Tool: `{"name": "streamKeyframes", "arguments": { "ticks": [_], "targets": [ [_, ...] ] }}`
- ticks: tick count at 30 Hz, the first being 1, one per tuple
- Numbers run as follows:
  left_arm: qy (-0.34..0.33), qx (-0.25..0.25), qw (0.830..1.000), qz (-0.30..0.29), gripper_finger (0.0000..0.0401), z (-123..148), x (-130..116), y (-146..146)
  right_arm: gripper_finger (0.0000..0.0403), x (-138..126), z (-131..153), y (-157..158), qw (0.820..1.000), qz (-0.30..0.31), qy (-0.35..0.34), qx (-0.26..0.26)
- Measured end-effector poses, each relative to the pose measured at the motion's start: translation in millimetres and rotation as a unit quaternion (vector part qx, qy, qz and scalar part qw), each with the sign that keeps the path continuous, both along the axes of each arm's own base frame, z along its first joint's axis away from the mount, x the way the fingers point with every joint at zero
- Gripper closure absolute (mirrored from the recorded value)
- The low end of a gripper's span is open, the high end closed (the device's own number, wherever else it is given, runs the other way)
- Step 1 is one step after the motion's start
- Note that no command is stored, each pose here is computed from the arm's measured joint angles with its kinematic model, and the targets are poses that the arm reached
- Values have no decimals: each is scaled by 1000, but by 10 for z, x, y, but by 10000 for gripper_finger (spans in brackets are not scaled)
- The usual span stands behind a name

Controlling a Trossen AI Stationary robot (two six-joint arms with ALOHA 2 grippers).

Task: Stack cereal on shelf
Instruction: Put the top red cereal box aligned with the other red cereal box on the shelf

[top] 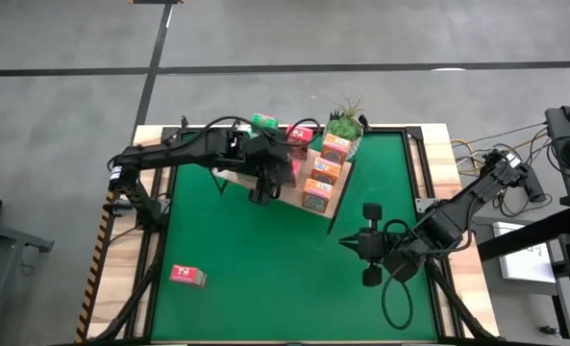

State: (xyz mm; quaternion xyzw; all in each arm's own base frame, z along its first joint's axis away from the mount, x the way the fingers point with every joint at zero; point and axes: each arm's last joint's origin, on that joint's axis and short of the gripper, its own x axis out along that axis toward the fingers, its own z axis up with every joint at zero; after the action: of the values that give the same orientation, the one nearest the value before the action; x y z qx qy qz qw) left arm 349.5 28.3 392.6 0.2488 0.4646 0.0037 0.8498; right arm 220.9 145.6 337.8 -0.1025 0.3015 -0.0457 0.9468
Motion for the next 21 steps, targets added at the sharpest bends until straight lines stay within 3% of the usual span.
{"name": "streamKeyframes", "arguments": {
  "ticks": [11,21],
  "targets": [
    [-47,-56,997,-12,161,245,-380,-494,392,104,-104,71,999,-1,-29,19],
    [-144,-110,980,-86,161,51,-919,-1027,392,278,-350,148,999,-3,-50,7]
  ]
}}
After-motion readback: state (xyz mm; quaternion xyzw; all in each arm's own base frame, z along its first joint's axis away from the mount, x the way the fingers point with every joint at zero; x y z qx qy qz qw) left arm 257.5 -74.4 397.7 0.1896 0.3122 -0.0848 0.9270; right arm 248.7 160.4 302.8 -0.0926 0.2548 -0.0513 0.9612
